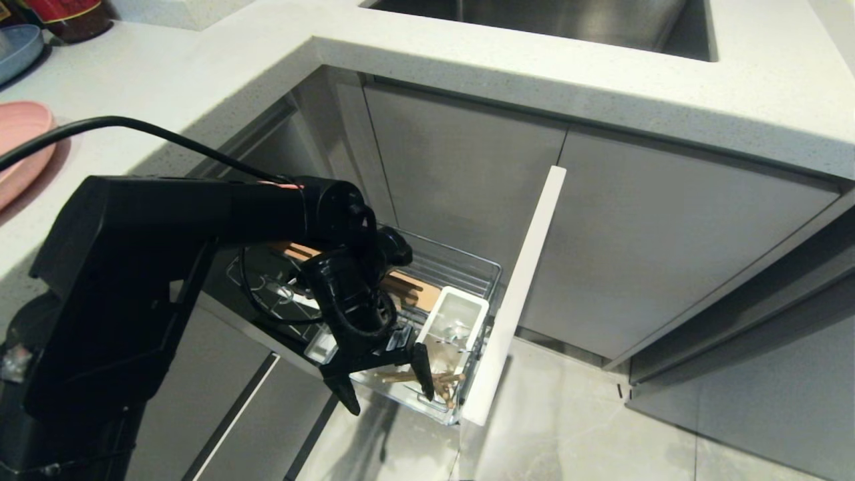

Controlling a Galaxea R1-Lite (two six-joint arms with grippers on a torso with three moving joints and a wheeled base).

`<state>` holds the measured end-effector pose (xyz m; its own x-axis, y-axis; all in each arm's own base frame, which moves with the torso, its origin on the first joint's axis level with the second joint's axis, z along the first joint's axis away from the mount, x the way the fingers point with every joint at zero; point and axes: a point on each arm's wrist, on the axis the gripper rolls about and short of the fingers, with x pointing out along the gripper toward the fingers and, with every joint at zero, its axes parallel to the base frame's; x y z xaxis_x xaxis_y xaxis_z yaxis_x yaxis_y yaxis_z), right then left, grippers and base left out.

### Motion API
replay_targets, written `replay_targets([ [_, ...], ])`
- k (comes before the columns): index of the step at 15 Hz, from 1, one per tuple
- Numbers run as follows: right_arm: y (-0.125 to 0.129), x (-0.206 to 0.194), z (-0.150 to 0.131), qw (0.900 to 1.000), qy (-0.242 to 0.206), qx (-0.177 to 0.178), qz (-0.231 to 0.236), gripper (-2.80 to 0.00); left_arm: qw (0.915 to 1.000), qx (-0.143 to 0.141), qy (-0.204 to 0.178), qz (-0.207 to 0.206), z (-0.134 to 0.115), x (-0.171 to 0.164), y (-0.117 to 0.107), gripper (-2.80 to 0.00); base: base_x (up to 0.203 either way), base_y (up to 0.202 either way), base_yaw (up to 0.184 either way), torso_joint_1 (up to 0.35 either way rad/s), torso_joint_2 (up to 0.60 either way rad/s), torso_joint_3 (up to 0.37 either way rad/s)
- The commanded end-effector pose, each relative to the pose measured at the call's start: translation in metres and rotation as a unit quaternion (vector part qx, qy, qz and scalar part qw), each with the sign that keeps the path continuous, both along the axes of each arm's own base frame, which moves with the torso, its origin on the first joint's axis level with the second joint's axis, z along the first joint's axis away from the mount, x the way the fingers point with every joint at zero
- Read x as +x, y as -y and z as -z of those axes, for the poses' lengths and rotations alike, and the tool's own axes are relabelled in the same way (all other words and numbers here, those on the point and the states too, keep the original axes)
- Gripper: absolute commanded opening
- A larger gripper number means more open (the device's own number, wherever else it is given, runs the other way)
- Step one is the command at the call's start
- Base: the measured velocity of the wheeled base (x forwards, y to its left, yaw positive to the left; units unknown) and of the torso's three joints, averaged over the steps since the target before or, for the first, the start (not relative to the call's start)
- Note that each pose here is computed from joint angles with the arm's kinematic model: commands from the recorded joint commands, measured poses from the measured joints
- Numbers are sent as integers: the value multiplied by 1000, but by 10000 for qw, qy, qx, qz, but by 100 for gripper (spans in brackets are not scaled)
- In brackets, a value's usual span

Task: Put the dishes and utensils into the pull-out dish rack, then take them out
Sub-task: Take the chopsticks out of the cupboard

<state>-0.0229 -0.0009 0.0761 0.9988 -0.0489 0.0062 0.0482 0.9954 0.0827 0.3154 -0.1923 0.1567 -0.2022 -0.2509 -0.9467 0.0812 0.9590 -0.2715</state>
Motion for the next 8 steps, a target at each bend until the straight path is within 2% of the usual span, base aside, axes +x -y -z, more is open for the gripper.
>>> replay_targets([
  [1, 0, 0, 0, 10000, 23, 1, 1, -280, 10000, -7, -27, -22, -2, -1, -1, 0, 0, 0, 0, 0, 0, 0],
  [4, 0, 0, 0, 10000, 23, 1, 1, -280, 10000, -35, 8, -22, -3, -1, -1, 0, 0, 0, 0, 0, 0, 0],
  [5, 0, 0, 0, 10000, 23, 1, 1, -280, 10000, -63, 55, -22, -4, -1, 0, -280, 0, 0, 0, 0, 0, 0],
  [8, 0, 0, 0, 10000, 23, 1, 8, -280, 9997, -208, 103, -24, -8, -2, 0, -280, 0, 0, 0, 0, 0, 0],
])
